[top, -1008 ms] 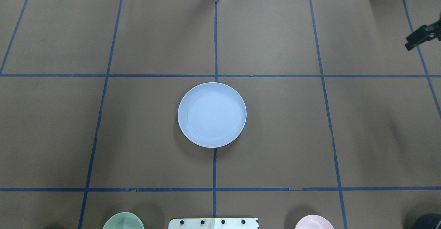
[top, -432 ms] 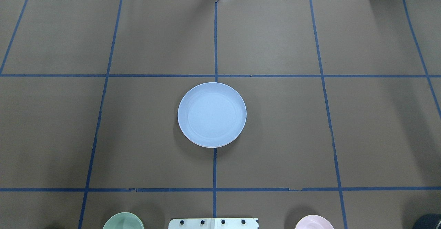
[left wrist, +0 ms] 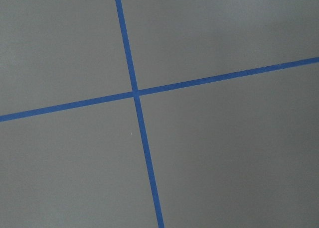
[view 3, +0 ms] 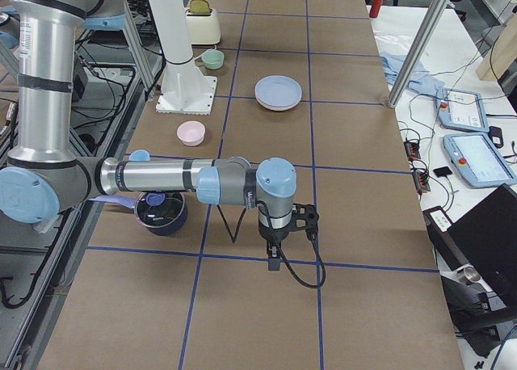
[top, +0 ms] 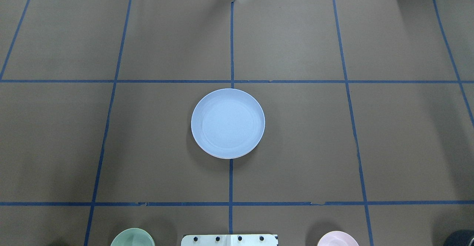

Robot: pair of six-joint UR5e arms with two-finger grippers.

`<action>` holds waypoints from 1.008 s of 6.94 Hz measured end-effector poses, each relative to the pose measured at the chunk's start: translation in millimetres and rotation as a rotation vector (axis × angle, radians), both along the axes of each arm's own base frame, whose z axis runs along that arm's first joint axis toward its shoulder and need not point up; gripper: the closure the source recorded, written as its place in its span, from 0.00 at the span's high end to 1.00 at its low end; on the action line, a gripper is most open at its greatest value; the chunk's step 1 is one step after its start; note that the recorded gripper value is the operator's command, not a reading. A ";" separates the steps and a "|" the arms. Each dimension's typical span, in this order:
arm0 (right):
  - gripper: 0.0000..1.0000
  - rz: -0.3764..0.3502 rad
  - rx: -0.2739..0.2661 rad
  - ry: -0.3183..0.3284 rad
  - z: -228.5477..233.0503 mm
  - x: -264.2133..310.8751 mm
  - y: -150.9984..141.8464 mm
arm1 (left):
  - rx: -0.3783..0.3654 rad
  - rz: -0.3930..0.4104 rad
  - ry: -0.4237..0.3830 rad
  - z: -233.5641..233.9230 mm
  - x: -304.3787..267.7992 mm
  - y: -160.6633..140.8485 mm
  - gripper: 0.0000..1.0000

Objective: Stack three plates with pink and blue

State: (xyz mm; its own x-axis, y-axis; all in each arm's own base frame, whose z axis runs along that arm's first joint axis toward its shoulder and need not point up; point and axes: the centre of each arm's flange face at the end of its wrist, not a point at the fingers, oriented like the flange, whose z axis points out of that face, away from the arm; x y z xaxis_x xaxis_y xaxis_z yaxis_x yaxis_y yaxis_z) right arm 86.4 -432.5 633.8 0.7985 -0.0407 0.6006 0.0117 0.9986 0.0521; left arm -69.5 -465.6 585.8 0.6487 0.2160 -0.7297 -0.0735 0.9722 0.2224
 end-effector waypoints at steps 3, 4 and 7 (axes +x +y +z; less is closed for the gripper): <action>1.00 -0.006 0.010 -0.050 1.2 -5.1 0.1 | -0.015 0.001 -0.001 8.9 0.3 9.0 1.00; 1.00 -0.007 0.013 -0.054 2.8 -5.6 0.6 | -0.018 0.001 -0.001 10.4 0.4 10.3 1.00; 1.00 -0.008 0.017 -0.056 7.6 -5.9 1.0 | -0.024 0.000 0.000 12.5 0.4 11.5 1.00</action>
State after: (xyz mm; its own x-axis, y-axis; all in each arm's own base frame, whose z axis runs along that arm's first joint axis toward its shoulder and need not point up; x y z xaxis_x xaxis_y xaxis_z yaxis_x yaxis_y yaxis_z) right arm 80.6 -431.6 641.4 0.7634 -0.0575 0.6434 0.0166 0.9974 0.0695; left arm -69.1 -454.1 598.3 0.6490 0.1977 -0.7346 -0.0731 0.9774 0.1985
